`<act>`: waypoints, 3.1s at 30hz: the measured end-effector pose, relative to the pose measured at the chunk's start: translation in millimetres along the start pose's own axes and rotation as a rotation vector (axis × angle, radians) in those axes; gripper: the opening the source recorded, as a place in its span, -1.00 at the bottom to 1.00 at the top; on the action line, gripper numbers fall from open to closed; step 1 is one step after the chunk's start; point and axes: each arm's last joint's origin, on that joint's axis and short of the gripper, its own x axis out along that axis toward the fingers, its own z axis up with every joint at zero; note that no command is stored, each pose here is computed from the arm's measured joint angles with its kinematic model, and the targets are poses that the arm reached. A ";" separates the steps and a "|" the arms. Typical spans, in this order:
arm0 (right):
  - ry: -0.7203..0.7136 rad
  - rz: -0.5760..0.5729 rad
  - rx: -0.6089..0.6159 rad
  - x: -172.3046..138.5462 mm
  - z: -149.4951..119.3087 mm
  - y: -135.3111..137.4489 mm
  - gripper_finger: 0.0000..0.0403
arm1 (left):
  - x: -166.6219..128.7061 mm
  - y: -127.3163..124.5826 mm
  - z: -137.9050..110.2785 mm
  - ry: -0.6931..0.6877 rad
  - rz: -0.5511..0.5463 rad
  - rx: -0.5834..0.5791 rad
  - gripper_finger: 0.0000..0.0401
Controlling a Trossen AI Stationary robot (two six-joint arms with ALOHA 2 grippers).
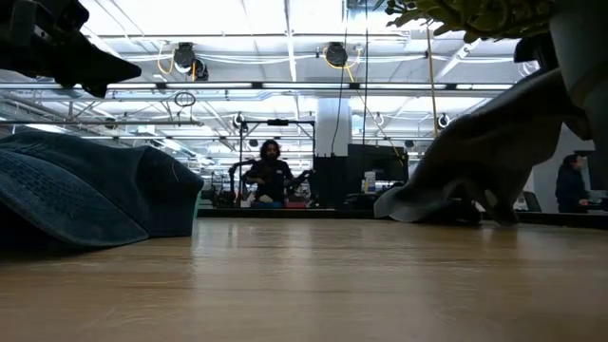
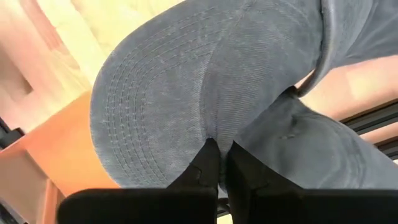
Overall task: Pick & Place hat
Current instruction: Put the bottom gray cap into the green bin
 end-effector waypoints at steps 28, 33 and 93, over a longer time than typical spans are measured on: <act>-0.019 0.313 -0.063 -13.8 4.4 12.0 -1.00 | 0.0 0.0 0.0 0.000 0.000 0.000 -0.85; -0.045 0.379 -0.108 -14.9 7.6 15.0 -1.00 | 0.0 0.0 0.0 0.000 0.000 0.000 -0.85; -0.964 -0.661 -0.306 1.6 83.8 9.1 -0.99 | 0.0 0.0 0.0 0.000 -0.001 0.000 -0.85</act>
